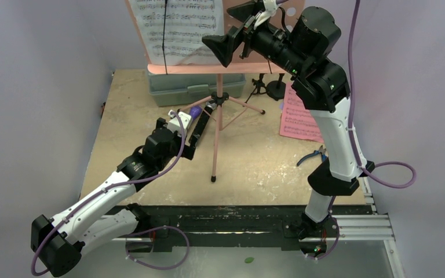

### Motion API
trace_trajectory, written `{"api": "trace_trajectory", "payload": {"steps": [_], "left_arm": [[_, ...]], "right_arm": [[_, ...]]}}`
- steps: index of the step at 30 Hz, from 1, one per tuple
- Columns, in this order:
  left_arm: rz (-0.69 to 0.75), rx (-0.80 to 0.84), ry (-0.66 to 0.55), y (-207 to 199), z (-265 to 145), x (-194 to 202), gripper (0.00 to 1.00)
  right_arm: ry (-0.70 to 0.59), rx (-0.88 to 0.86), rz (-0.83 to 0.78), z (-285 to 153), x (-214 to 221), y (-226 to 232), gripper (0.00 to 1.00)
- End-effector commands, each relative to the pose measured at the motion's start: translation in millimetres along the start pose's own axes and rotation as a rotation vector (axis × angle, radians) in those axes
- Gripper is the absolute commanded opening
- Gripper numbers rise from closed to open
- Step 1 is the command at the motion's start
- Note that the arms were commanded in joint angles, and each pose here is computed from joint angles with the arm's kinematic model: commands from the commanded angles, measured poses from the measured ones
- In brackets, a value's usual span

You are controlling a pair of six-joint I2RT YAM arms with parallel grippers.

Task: Pack up the instrument practice props
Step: Pick up the sheet music from the music stand.

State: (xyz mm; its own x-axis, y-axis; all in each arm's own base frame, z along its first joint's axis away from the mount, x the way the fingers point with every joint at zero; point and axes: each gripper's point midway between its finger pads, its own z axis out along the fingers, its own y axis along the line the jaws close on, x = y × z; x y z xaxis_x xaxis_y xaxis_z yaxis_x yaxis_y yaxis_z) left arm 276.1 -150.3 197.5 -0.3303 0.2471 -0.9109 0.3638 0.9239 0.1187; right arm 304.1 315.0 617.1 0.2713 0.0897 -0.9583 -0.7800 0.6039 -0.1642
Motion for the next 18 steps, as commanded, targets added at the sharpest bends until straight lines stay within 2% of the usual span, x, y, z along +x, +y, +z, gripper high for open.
{"api": "trace_trajectory", "payload": {"steps": [1, 12, 18], "left_arm": [[0.004, 0.004, -0.024, 1, 3, -5, 0.95], [0.005, 0.007, -0.020, 0, 3, -4, 0.95], [0.006, 0.010, -0.018, -1, 4, -3, 0.95]], "right_arm": [[-0.033, -0.011, 0.044, 2, -7, 5, 0.99], [-0.018, -0.121, 0.063, 3, -2, 25, 0.97], [-0.017, -0.181, 0.058, 0, -2, 35, 0.88]]}}
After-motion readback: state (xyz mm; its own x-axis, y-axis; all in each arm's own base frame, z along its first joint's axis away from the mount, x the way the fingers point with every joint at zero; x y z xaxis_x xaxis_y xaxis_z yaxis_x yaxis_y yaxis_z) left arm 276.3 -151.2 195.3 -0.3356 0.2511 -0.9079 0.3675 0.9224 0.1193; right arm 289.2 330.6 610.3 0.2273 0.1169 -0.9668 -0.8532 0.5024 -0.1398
